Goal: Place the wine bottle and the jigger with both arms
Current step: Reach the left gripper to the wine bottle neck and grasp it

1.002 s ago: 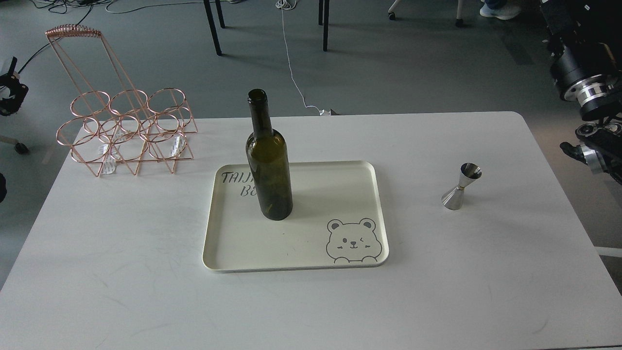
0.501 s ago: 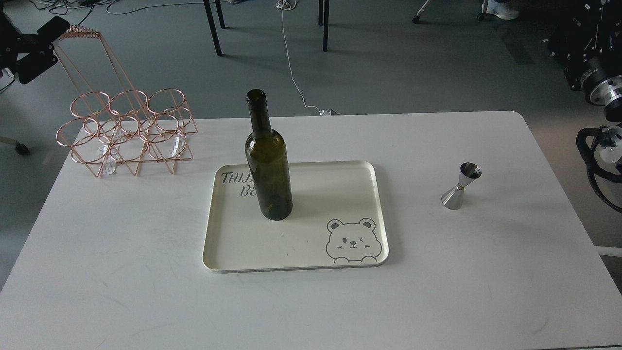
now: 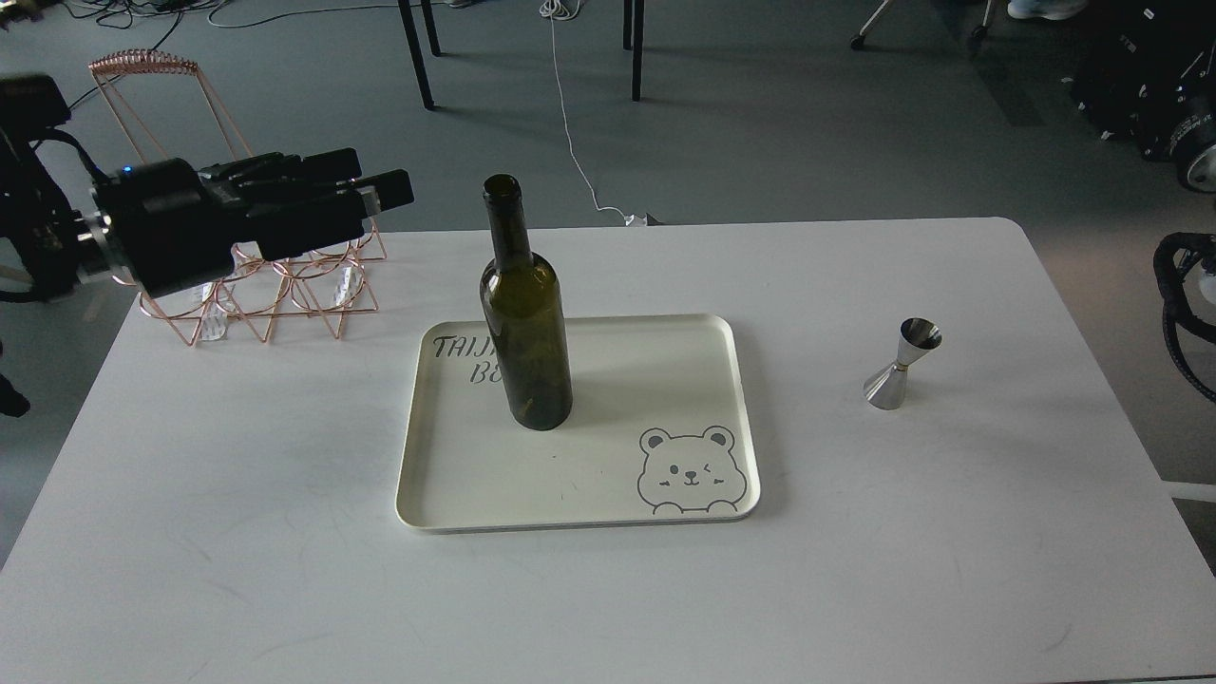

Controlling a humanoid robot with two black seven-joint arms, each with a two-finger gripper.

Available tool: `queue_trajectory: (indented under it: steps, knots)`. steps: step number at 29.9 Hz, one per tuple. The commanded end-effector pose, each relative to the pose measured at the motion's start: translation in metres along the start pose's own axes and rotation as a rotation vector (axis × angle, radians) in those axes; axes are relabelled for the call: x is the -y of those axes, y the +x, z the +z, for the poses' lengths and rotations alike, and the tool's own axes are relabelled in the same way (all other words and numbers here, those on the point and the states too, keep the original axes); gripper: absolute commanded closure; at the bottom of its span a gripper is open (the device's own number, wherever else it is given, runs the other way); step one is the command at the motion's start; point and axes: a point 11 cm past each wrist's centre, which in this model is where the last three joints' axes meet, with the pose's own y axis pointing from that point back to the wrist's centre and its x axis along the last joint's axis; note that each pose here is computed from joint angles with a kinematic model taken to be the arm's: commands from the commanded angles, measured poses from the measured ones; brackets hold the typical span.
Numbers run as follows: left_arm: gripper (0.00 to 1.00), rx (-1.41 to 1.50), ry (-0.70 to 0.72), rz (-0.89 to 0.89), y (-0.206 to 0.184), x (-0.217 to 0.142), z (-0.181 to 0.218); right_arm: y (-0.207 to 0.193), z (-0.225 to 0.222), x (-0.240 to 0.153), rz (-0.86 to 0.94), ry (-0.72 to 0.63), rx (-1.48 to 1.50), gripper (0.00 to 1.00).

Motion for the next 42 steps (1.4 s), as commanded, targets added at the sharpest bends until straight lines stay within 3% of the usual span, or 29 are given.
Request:
queue_trajectory:
  steps: [1, 10, 16, 23, 32, 39, 42]
  knots:
    - [0.02, 0.118, -0.054, -0.017, -0.015, 0.028, 0.014, 0.002, -0.001, 0.001, 0.01, 0.008, 0.014, 0.04]
    - [0.02, 0.204, -0.105, -0.008, -0.034, 0.063, 0.027, 0.004, -0.001, 0.0, 0.014, 0.006, 0.014, 0.04]
    - [0.04, 0.165, -0.071, 0.027, -0.041, 0.074, 0.011, 0.004, 0.004, -0.001, 0.012, -0.002, 0.017, 0.04]
    - [0.12, 0.139, -0.035, 0.039, -0.045, 0.076, -0.003, 0.002, 0.005, -0.001, 0.013, -0.004, 0.035, 0.04]
    - [0.3, 0.139, -0.055, 0.043, -0.046, 0.077, 0.0, 0.002, 0.005, -0.001, 0.014, -0.002, 0.039, 0.04]
    - [0.3, 0.147, -0.1, 0.043, -0.055, 0.078, 0.006, 0.002, 0.006, -0.001, 0.014, -0.004, 0.039, 0.04]
    - [0.36, 0.148, -0.1, 0.045, -0.055, 0.078, 0.006, 0.002, 0.005, -0.001, 0.015, -0.002, 0.041, 0.04]
